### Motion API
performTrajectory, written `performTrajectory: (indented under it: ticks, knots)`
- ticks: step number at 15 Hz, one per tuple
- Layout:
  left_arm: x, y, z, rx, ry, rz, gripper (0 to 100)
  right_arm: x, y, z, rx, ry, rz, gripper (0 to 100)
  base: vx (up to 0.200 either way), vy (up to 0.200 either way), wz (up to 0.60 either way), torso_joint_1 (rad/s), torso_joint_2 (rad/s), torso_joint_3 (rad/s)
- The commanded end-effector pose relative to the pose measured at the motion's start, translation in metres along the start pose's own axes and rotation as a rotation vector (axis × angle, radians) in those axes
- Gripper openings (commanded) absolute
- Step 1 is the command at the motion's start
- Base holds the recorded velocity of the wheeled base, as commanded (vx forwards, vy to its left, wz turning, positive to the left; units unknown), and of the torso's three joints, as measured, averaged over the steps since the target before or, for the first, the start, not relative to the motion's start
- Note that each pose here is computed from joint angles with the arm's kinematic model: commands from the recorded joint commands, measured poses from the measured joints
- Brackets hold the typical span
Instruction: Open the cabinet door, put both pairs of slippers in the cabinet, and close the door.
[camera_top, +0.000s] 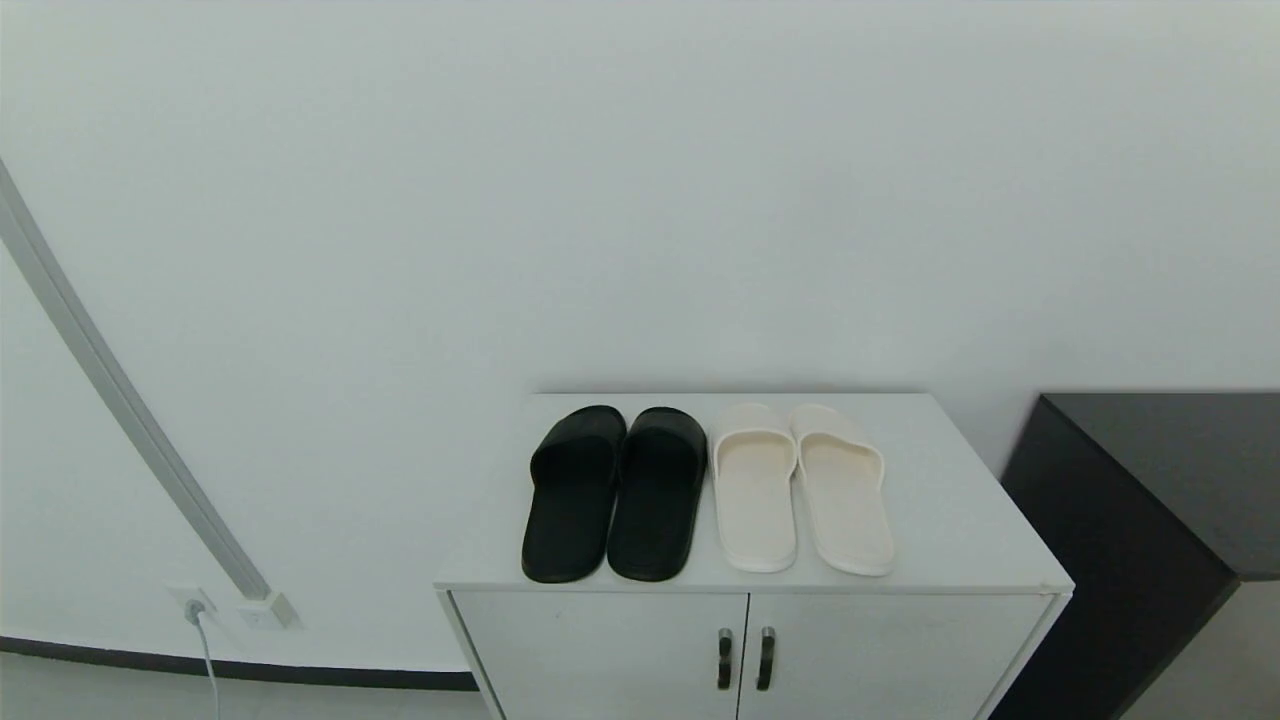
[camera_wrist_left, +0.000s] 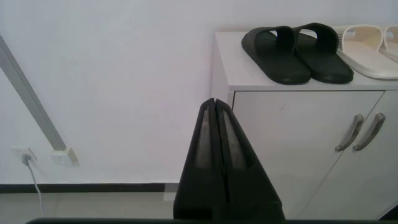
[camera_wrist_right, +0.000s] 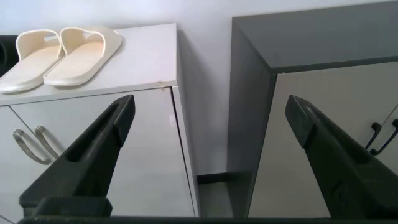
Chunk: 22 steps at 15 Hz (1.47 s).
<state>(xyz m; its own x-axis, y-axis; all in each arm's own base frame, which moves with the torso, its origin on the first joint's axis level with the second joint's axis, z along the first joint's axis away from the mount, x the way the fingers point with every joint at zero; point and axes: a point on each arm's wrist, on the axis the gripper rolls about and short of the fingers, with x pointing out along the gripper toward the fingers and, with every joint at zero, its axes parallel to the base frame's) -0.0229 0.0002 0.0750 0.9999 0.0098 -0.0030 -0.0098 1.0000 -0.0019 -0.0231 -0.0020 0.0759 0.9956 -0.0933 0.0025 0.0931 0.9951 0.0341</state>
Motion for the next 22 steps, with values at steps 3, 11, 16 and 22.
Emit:
performTrajectory:
  ticks: [3, 11, 16, 22]
  knots:
    - [0.0, 0.0, 0.0, -0.003, 0.0, -0.001, 0, 0.0, 0.0, 0.001, 0.0, -0.004, -0.002, 100, 0.0, 0.0, 0.0, 0.0, 0.0, 0.0]
    - [0.0, 0.0, 0.0, -0.003, 0.002, -0.001, 0, 0.019, 0.006, 0.041, 0.045, 0.198, 0.135, 100, 0.0, 0.0, 0.0, 0.0, 0.0, 0.0]
    - [0.0, 0.0, 0.0, -0.001, 0.002, -0.001, 0, 0.073, 0.018, 0.07, 0.032, 0.307, 0.241, 100, 0.0, 0.0, 0.0, 0.0, 0.0, 0.0]
    - [0.0, 0.0, 0.0, 0.0, 0.002, -0.001, 0, 0.125, 0.071, 0.094, 0.046, 0.319, 0.366, 100, 0.0, 0.0, 0.0, 0.0, 0.0, 0.0]
